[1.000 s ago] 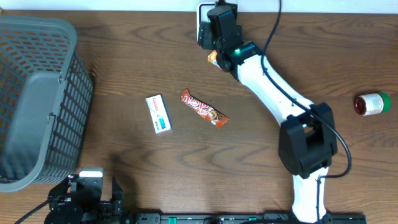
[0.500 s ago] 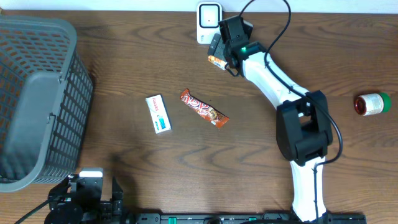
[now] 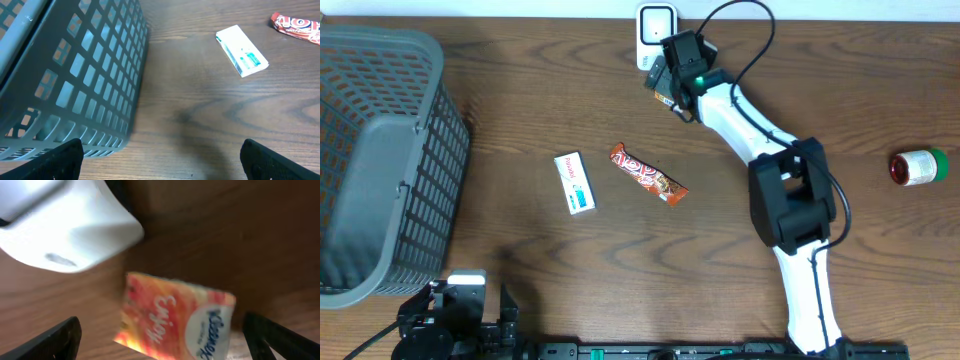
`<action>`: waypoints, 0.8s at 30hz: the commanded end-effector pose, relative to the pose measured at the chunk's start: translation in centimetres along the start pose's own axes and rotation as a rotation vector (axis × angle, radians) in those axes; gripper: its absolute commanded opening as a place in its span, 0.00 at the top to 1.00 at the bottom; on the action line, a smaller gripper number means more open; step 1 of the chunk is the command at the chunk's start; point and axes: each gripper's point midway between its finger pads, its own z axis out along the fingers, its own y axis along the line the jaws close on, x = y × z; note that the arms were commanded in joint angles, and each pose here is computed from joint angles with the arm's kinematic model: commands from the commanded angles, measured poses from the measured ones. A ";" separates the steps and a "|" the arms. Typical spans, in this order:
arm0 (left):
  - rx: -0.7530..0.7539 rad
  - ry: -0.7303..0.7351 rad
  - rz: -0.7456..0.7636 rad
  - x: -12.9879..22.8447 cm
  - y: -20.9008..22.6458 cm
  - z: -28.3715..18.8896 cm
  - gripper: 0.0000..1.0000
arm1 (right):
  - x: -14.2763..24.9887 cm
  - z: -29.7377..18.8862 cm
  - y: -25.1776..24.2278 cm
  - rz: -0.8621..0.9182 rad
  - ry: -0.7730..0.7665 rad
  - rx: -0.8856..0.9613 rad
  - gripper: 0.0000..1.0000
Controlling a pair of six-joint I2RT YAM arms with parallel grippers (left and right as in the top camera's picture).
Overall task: Scan the item barcode
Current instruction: 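Carry the tissue pack up to the white scanner and hold it there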
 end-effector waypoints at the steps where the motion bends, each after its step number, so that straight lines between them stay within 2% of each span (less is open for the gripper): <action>1: 0.008 -0.012 -0.001 -0.1 -0.1 -0.2 0.01 | 1.3 1.2 -1.0 0.014 0.004 0.072 0.01; 8: 0.008 -0.012 -0.001 -0.1 -0.1 -0.2 0.01 | 2.6 2.3 -2.8 0.080 0.030 0.133 0.05; 17: 0.008 -0.012 -0.001 -0.1 -0.1 -0.2 0.01 | 3.4 4.4 -3.5 0.085 0.027 0.142 0.01; 24: 0.008 -0.012 -0.001 -0.1 -0.1 -0.2 0.01 | 4.4 5.3 -4.6 0.036 0.044 0.180 0.14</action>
